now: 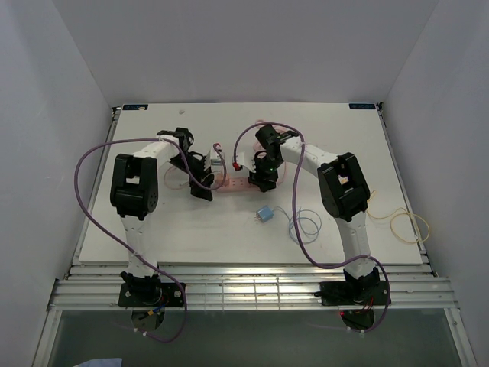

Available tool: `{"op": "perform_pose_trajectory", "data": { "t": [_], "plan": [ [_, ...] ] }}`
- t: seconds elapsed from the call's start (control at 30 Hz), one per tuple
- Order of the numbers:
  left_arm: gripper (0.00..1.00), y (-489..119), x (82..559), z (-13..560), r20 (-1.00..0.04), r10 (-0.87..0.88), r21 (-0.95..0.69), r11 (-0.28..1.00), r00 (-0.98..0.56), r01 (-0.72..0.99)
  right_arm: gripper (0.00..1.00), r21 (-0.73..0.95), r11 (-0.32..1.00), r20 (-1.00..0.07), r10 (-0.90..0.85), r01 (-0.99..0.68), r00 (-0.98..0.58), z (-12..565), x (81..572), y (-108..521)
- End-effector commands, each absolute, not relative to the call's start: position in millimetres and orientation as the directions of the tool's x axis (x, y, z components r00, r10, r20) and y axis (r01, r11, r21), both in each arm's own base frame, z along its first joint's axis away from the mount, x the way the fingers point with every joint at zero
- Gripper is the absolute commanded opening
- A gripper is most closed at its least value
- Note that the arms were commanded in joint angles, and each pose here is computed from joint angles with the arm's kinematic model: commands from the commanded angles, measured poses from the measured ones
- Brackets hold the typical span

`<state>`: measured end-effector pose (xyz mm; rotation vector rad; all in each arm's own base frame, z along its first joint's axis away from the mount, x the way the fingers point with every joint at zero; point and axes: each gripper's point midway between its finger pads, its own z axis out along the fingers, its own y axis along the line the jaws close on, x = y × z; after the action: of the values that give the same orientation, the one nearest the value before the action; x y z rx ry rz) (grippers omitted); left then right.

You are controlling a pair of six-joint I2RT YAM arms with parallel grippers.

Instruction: Insert the plug

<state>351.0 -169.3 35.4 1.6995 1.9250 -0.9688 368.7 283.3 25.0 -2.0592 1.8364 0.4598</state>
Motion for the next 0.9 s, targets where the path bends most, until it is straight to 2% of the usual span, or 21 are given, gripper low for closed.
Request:
{"op": "perform_pose_trajectory", "data": {
  "t": [0.0, 0.03, 0.07, 0.1, 0.37, 0.4, 0.47, 0.5, 0.53, 0.6, 0.63, 0.7, 0.73, 0.77, 0.83, 0.87],
  "plan": [
    [0.98, -172.0, 362.8, 91.2, -0.723, 0.674, -0.154, 0.057, -0.152, 0.986, 0.61, -0.033, -0.116, -0.530, -0.840, -0.993, 0.116, 40.8, 353.9, 311.4],
    [0.98, -172.4, 364.6, 97.7, -0.724, 0.674, -0.141, 0.064, -0.147, 0.988, 0.71, -0.042, -0.118, -0.546, -0.829, -0.992, 0.122, 46.6, 354.0, 315.0],
    [0.98, -173.4, 369.5, 113.2, -0.733, 0.666, -0.115, 0.083, -0.141, 0.990, 0.98, -0.054, -0.110, -0.559, -0.820, -0.992, 0.121, 50.8, 356.3, 317.9],
    [0.98, -173.3, 371.6, 120.5, -0.734, 0.664, -0.103, 0.094, -0.140, 0.990, 0.90, -0.059, -0.107, -0.568, -0.814, -0.993, 0.121, 54.0, 356.7, 320.3],
    [0.98, -186.9, 397.8, 210.9, -0.818, 0.571, 0.087, 0.254, -0.077, 0.963, 0.90, -0.180, -0.093, -0.654, -0.732, -0.979, 0.190, 123.9, 351.4, 337.4],
    [0.98, -193.2, 396.9, 223.7, -0.831, 0.549, 0.081, 0.286, -0.094, 0.955, 0.90, -0.180, -0.060, -0.665, -0.728, -0.982, 0.166, 131.2, 350.1, 336.8],
    [0.98, -199.7, 404.9, 273.5, -0.872, 0.489, 0.185, 0.344, -0.008, 0.921, 0.90, -0.257, -0.008, -0.702, -0.686, -0.966, 0.192, 167.6, 351.8, 336.4],
    [0.98, -204.9, 405.3, 292.4, -0.891, 0.454, 0.198, 0.374, 0.007, 0.906, 0.90, -0.251, 0.030, -0.705, -0.691, -0.967, 0.161, 164.2, 348.2, 330.3],
    [0.98, -208.1, 406.8, 333.3, -0.924, 0.378, 0.227, 0.439, 0.051, 0.869, 0.90, -0.302, 0.124, -0.738, -0.658, -0.945, 0.149, 195.1, 353.3, 326.8],
    [0.98, -213.2, 403.6, 375.5, -0.951, 0.294, 0.242, 0.503, 0.100, 0.830, 0.90, -0.327, 0.250, -0.773, -0.626, -0.911, 0.106, 219.5, 347.7, 310.3],
    [0.98, -216.5, 402.2, 404.3, -0.980, 0.182, 0.175, 0.568, 0.084, 0.804, 0.90, -0.314, 0.401, -0.806, -0.592, -0.860, 0.019, 232.8, 357.5, 300.2],
    [0.98, -206.6, 390.0, 441.7, -0.995, 0.065, 0.102, 0.658, 0.078, 0.746, 0.90, -0.279, 0.566, -0.841, -0.534, -0.776, -0.087, 247.9, 351.2, 273.3],
    [0.98, -202.3, 388.0, 453.3, -0.998, 0.002, 0.050, 0.696, 0.069, 0.716, 0.90, -0.282, 0.677, -0.842, -0.515, -0.680, -0.163, 249.9, 357.7, 251.0],
    [0.98, -197.7, 376.3, 453.9, -0.991, -0.125, -0.118, 0.721, -0.040, 0.683, 0.90, -0.187, 0.767, -0.860, -0.430, -0.614, -0.275, 246.6, 349.6, 239.9],
    [0.98, -185.7, 374.0, 439.5, -0.961, -0.232, -0.278, 0.766, -0.154, 0.580, 0.90, -0.117, 0.866, -0.861, -0.332, -0.486, -0.384, 241.3, 335.1, 212.4],
    [0.98, -186.6, 370.0, 415.4, -0.918, -0.296, -0.394, 0.754, -0.264, 0.526, 0.90, -0.011, 0.906, -0.857, -0.227, -0.423, -0.463, 235.6, 325.0, 209.1]
  ]
}}
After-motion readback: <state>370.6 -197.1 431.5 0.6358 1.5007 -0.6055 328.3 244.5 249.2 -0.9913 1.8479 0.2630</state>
